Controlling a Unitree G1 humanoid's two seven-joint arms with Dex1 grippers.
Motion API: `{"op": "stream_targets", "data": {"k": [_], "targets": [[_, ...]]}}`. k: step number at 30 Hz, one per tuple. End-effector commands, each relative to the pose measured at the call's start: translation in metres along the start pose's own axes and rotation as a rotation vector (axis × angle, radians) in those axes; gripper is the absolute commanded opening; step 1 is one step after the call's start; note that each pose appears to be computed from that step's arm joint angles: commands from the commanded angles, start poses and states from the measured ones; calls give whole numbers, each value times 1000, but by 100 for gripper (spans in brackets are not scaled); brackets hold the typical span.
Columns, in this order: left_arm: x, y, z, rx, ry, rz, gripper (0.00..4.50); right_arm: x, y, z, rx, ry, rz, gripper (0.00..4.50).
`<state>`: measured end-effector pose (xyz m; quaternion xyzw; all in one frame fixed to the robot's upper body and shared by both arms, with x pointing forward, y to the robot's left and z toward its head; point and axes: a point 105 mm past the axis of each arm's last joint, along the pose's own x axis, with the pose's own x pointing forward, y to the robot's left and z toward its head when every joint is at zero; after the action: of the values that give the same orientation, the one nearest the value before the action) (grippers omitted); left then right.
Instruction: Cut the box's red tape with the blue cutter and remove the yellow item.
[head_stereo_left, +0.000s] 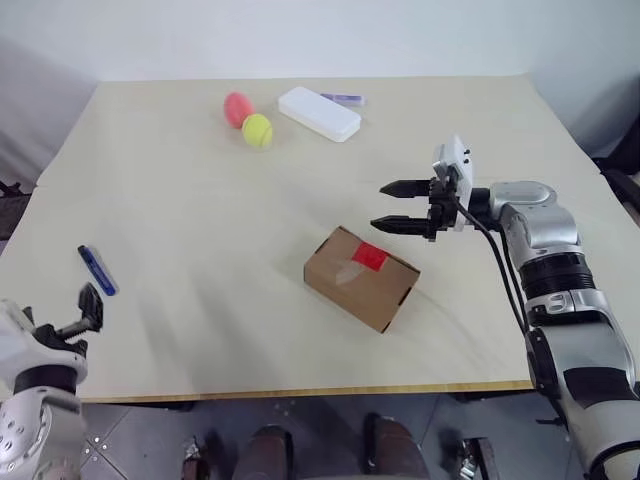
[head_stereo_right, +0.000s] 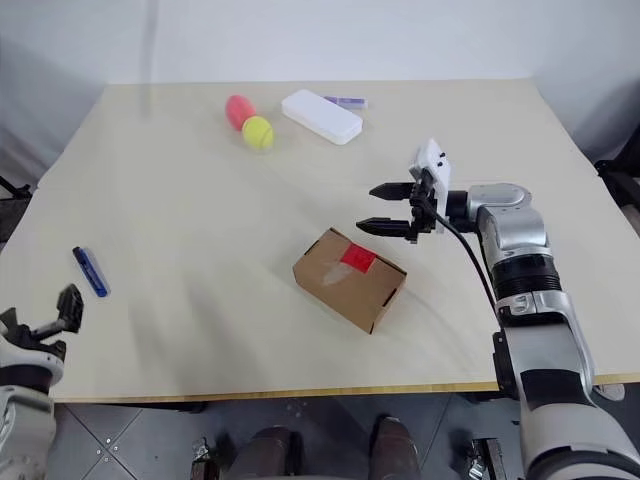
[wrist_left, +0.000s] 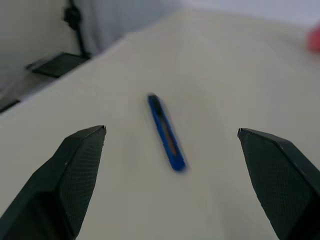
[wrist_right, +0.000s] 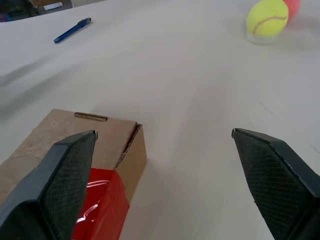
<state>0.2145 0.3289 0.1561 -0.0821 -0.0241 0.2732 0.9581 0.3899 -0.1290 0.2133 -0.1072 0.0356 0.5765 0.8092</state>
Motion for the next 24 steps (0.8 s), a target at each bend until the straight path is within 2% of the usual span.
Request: {"op": "stream_targets", "data": {"k": [1,6,10,15,18,21,24], "targets": [[13,4,-17,11,113,85,449,-1,3,11,-39,-33,9,450],[47,0,-26,-24,202,162,449,-1,6,9,-32,-40,4,450],[66,-15,-30,-27,246,110,449,-5,9,8,-26,-43,-7,450],[73,-18,-37,-30,299,126,449,-8,10,8,-26,-42,-25,450],[73,-5,-38,-19,309,210,390,-10,9,8,-23,-40,-35,450],[71,-9,-40,-3,332,179,301,-11,9,7,-20,-35,-41,450],[70,-7,-42,-3,350,192,301,-10,9,6,-17,-34,-42,450]]}}
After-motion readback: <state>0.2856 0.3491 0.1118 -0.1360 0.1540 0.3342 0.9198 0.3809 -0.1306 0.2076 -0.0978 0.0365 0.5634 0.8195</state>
